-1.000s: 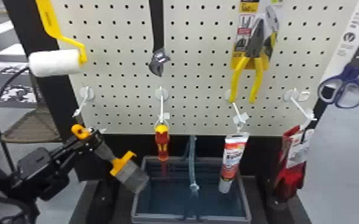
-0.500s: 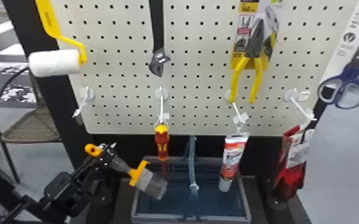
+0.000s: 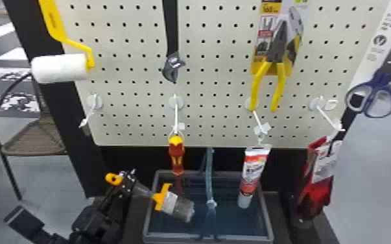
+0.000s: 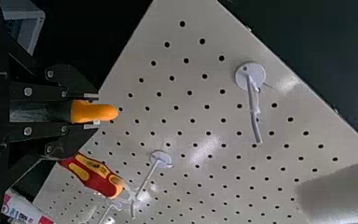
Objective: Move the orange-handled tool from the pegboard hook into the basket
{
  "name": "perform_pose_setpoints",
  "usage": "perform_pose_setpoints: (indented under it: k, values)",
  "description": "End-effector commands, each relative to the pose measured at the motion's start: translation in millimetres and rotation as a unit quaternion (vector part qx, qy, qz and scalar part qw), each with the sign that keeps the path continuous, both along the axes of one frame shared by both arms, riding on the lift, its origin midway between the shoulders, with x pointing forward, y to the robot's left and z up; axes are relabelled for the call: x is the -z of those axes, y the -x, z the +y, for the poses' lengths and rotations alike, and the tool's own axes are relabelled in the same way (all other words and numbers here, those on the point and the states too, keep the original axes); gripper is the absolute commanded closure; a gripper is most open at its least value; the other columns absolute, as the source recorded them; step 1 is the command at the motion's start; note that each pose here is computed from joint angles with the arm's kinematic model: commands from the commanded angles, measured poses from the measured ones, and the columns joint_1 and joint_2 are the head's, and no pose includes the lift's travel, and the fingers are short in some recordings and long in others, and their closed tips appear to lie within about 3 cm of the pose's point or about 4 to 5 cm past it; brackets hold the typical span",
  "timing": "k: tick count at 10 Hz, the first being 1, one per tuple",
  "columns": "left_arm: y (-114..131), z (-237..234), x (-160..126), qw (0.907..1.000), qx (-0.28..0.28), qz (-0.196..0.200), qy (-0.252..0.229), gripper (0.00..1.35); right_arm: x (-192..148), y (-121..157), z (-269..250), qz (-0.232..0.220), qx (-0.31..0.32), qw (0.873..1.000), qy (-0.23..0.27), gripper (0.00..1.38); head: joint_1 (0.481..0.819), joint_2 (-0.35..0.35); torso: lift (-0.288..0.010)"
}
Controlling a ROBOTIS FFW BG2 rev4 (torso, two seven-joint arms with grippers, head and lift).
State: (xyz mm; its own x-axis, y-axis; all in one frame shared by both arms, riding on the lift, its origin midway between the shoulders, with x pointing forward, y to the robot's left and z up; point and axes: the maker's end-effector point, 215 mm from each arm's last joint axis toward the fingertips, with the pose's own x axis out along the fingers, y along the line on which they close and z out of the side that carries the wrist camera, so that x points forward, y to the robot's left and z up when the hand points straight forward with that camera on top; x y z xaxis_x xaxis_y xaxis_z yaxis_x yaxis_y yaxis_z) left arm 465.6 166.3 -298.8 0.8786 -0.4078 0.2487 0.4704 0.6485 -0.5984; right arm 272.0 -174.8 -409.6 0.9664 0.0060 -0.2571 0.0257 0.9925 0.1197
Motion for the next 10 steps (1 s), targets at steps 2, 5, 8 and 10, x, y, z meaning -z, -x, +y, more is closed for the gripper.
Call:
perform_pose_setpoints:
  k: [2, 5, 8, 10]
  values:
    - [-2, -15, 10, 0.9996, -0.003, 0.01, 0.026, 1.17, 1, 1, 0, 0.002, -0.001, 1.0, 0.0, 0.5, 0.549, 0.0, -0.1]
    - [-3, -35, 18, 0.9984, 0.008, 0.018, 0.053, 1.17, 2, 1, 2, 0.002, -0.004, 1.0, 0.0, 0.5, 0.549, 0.0, -0.1]
    - [-2, -42, 24, 0.9976, 0.021, 0.03, 0.059, 0.17, 2, 1, 2, 0.002, -0.005, 1.0, 0.001, 0.5, 0.549, 0.0, -0.1]
    - [-1, -50, 25, 0.9967, 0.043, 0.035, 0.059, 0.14, 3, 1, 2, 0.003, -0.005, 1.0, 0.001, 0.5, 0.549, 0.0, -0.1]
